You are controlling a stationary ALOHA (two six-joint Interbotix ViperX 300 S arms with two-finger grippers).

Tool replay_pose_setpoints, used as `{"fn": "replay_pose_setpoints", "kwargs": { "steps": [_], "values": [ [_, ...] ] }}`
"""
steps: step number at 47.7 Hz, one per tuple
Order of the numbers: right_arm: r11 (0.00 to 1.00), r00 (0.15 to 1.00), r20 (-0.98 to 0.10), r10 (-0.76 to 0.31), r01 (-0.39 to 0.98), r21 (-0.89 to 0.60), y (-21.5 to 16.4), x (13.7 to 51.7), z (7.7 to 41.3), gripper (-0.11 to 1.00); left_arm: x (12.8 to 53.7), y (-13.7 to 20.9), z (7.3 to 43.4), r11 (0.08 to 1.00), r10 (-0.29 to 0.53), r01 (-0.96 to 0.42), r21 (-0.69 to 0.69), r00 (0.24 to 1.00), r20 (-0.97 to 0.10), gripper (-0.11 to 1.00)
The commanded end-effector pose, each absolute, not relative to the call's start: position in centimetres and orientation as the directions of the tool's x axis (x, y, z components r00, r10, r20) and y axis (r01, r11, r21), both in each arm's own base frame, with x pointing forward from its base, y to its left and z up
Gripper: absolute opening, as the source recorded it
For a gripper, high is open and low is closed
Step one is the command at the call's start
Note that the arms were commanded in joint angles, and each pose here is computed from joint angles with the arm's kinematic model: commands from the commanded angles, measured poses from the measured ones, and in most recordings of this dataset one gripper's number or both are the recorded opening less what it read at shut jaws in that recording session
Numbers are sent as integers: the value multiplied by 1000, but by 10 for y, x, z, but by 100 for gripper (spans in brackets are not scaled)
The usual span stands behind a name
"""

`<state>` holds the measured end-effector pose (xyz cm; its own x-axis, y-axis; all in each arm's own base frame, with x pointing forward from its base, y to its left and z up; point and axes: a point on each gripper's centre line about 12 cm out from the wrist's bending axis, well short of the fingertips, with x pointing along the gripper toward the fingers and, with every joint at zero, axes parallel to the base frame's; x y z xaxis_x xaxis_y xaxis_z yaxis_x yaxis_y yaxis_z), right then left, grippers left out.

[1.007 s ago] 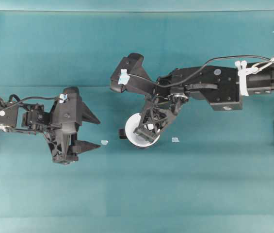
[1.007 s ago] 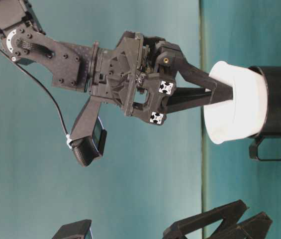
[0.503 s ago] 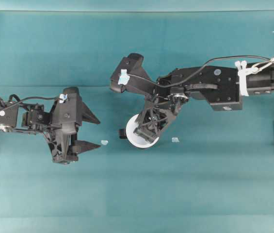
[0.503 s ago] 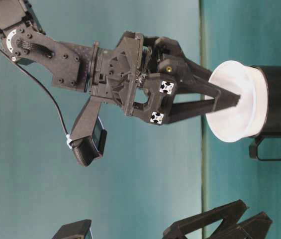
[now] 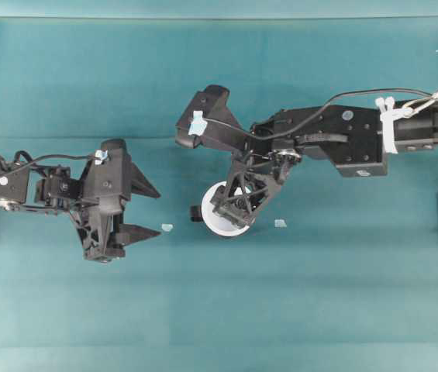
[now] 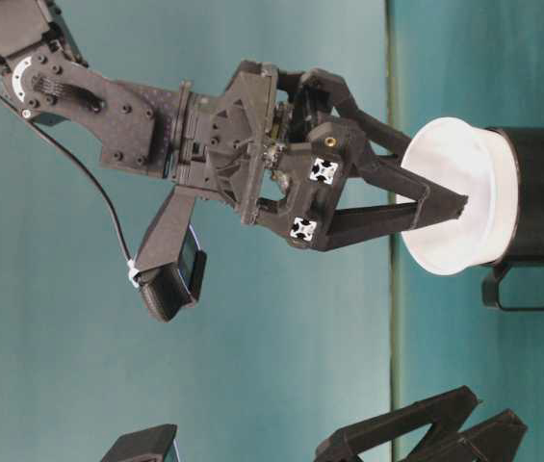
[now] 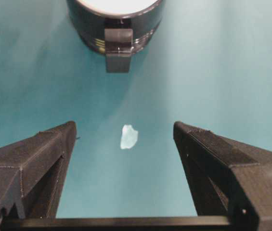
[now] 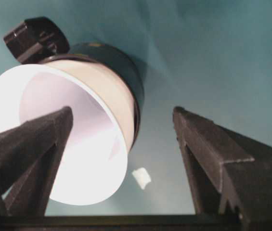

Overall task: Put the paper cup into the moved cup holder.
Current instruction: 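Open the right gripper and raise it away from the cup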

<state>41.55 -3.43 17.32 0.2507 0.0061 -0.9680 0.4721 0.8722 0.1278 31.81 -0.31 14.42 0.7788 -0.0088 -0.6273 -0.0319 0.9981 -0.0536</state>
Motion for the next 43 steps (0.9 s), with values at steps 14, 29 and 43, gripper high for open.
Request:
{"fn": "replay_pose_setpoints", "kwargs": {
  "steps": [14,29,43],
  "values": [
    [884,350,-937,-1,438,162,-29,393,220,78,322,-3,149,998,-9,-30,-53,791,-612,83],
    [893,468,-884,-5,399,206,-20,361,231,79,322,-3,150,998,-9,-29,-52,792,-610,83],
    [904,597,-801,-30,359,234,-19,331,240,79,321,-3,149,998,-9,-29,-52,790,-613,83]
  ]
}}
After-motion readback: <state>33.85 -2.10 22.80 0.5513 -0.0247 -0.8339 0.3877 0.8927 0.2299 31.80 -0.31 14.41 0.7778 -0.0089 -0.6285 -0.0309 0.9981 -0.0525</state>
